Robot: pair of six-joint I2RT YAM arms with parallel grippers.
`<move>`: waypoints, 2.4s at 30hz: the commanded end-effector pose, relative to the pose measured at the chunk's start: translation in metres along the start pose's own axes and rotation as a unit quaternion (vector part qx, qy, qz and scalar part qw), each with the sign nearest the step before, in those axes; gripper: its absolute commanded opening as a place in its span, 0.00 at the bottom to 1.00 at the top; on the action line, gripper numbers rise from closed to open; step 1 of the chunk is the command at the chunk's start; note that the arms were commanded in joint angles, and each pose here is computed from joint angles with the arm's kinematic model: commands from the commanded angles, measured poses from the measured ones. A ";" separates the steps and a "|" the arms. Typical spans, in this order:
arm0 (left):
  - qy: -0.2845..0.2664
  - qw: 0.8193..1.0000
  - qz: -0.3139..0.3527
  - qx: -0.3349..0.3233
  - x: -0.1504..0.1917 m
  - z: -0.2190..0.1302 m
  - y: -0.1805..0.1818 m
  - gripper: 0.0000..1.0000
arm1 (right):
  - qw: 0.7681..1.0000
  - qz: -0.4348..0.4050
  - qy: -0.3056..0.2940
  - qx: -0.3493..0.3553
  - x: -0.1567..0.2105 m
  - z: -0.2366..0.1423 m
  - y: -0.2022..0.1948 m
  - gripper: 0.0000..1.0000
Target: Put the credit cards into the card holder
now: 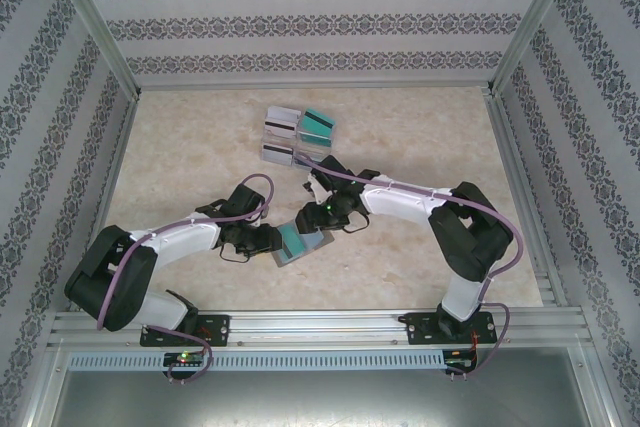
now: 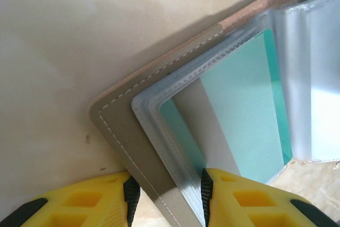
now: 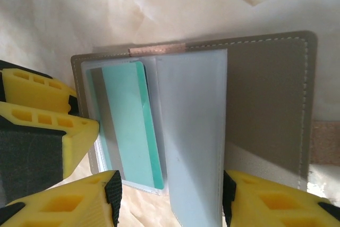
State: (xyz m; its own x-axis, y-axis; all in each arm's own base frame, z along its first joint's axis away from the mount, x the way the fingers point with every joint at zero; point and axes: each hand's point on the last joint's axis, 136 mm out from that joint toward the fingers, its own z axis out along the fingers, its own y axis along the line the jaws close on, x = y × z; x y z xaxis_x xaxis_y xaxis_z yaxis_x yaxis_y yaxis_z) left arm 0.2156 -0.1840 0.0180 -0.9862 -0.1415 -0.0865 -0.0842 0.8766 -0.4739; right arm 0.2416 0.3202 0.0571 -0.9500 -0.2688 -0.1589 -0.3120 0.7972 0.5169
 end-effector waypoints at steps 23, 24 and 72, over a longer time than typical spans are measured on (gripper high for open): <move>-0.009 1.000 0.019 0.007 -0.009 0.012 -0.003 0.40 | 0.999 -0.011 -0.037 0.022 -0.013 -0.031 -0.009 0.55; -0.007 1.000 0.019 0.006 -0.008 0.013 -0.003 0.40 | 0.999 -0.011 -0.040 0.019 -0.014 -0.035 -0.008 0.55; -0.040 0.998 0.032 0.025 -0.024 -0.002 -0.020 0.40 | 0.996 -0.034 -0.007 0.081 -0.012 0.015 -0.014 0.56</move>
State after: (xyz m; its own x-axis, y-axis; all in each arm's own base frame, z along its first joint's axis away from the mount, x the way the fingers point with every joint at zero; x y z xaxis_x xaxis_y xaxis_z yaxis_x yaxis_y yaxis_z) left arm 0.2165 -0.1844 0.0209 -0.9856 -0.1415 -0.0923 -0.0810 0.8752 -0.4770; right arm 0.2517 0.3267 0.0316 -0.9269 -0.3348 -0.1698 -0.3750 0.8463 0.3784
